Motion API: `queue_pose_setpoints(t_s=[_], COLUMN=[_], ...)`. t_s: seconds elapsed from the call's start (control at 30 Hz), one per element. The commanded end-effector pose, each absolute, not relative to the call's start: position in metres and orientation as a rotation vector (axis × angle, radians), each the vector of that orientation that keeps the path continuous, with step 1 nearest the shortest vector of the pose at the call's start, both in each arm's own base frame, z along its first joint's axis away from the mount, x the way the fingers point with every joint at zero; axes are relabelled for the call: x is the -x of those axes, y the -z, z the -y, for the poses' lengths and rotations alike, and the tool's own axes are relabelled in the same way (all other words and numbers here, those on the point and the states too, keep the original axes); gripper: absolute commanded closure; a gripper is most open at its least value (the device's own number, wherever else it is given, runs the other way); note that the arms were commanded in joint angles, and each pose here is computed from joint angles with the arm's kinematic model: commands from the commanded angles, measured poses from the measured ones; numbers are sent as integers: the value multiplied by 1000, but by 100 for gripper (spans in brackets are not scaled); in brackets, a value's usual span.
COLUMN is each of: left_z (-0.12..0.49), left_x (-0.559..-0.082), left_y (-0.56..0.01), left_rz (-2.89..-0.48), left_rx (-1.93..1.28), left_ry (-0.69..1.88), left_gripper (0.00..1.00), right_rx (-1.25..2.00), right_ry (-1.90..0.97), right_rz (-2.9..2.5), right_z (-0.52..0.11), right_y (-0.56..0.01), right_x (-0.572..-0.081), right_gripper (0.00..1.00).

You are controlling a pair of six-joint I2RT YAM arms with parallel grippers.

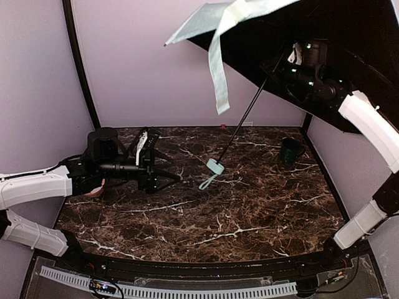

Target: Put away the umbrella

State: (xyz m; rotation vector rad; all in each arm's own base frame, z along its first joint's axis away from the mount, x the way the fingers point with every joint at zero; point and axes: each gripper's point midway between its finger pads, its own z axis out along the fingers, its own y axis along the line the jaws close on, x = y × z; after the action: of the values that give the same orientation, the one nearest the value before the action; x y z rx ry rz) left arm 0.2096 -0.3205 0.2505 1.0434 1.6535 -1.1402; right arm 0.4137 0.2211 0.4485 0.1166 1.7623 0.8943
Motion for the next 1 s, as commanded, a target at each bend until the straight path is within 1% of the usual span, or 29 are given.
queue_pose_setpoints(t_s=[0.0, 0.07, 0.13, 0.17, 0.2, 0.23, 0.3, 0.37, 0.47, 0.57, 0.83, 0.97], left_z=[327, 334, 344, 350, 355, 359, 367, 372, 382, 392, 406, 411], left_x=[-203, -200, -190, -180, -168, -157, -136, -128, -132, -146, -159, -161], left_y=[-297, -309, -323, -329, -335, -339, -344, -346, -341, -334, -325, -327], left_rz=[-1475, -1443, -1409, -1384, -1344, -1312, -1278, -1277, -1324, -1385, -1416, -1410], left_rx=[-1040, -1041, -1077, -1109, -1148, -1180, -1213, -1197, -1134, -1048, -993, -989], left_ry=[1123, 1187, 1295, 1352, 1401, 1441, 1503, 1534, 1552, 1554, 1533, 1557], left_gripper=[16, 14, 12, 11, 7, 6, 5, 4, 4, 6, 9, 15], right_rx=[-35, 59, 135, 186, 245, 304, 413, 527, 590, 599, 682, 720], right_ry=[-960, -1090, -1150, -1170, -1203, -1248, -1341, -1419, -1519, -1572, -1696, -1700], right_rz=[-1891, -1899, -1890, -1884, -1875, -1859, -1828, -1775, -1685, -1633, -1540, -1532], right_z=[-251, -277, -297, -307, -317, -328, -345, -361, -375, -386, -399, -398], right_y=[-466, -472, -475, -476, -477, -478, -481, -484, -493, -499, -506, -506], right_x=[-381, -364, -351, -344, -337, -330, -317, -301, -289, -290, -274, -268], right_gripper=[100, 100, 100, 100, 100, 100, 100, 100, 100, 100, 100, 100])
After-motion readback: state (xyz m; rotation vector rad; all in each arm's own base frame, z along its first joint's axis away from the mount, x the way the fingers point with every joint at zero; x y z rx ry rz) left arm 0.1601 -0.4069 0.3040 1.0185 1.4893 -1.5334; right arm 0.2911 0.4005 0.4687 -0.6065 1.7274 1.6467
